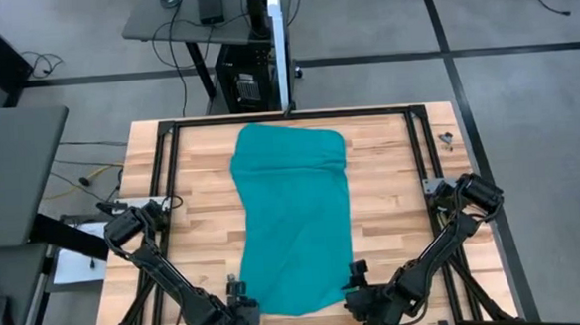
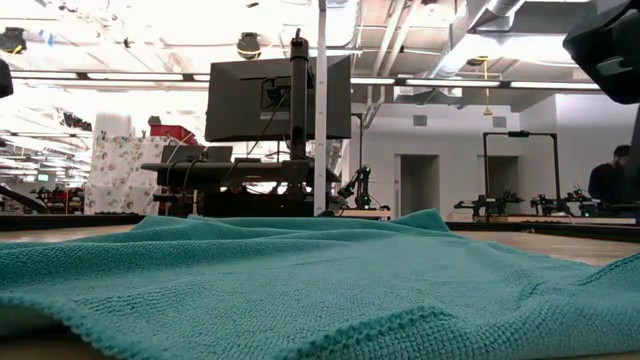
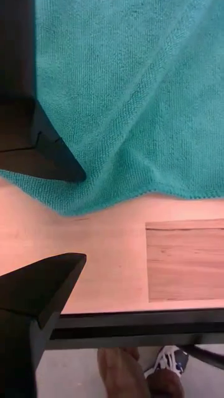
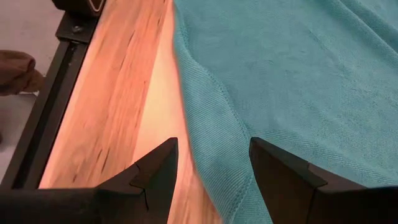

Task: Roll towel
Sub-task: Prepare the towel

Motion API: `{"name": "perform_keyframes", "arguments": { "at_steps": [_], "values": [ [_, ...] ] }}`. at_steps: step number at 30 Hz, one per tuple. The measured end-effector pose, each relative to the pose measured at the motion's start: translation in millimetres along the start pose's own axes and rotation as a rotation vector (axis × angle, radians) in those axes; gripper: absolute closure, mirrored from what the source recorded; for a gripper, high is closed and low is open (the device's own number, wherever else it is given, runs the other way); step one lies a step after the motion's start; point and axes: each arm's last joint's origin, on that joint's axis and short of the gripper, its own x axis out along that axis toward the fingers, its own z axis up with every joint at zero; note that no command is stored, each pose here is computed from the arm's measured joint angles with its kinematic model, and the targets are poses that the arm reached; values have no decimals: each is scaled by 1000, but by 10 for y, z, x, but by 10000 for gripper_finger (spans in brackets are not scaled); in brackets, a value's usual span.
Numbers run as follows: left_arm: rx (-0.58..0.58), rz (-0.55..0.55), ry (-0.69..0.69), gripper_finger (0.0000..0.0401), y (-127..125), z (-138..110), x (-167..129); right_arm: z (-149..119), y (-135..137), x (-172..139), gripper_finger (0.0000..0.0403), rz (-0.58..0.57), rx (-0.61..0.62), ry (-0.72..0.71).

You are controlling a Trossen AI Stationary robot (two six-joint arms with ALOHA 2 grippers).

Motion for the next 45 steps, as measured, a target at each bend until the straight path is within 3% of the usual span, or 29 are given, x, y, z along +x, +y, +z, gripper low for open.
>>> {"name": "perform_keyframes", "arguments": {
  "at_steps": [5,13,19,23,30,36,41,45],
  "values": [
    [-10,84,36,216,80,-41,2,-1,1,-1,211,0,-1,1],
    [-42,125,37,217,86,-56,124,-5,-12,4,211,-6,-14,9],
    [-74,126,38,249,74,-70,193,-9,-68,27,211,-21,-22,40],
    [-68,119,36,263,61,-57,192,-25,-97,125,211,54,2,115],
    [-96,118,37,264,61,-59,200,-28,-192,299,211,55,180,176],
    [-95,119,37,264,53,-72,198,110,-285,110,211,71,281,136],
    [-93,121,39,264,54,-74,198,120,-336,1,211,54,319,156],
    [-89,121,40,264,56,-76,199,11,-322,105,211,53,343,175]
  ]
}}
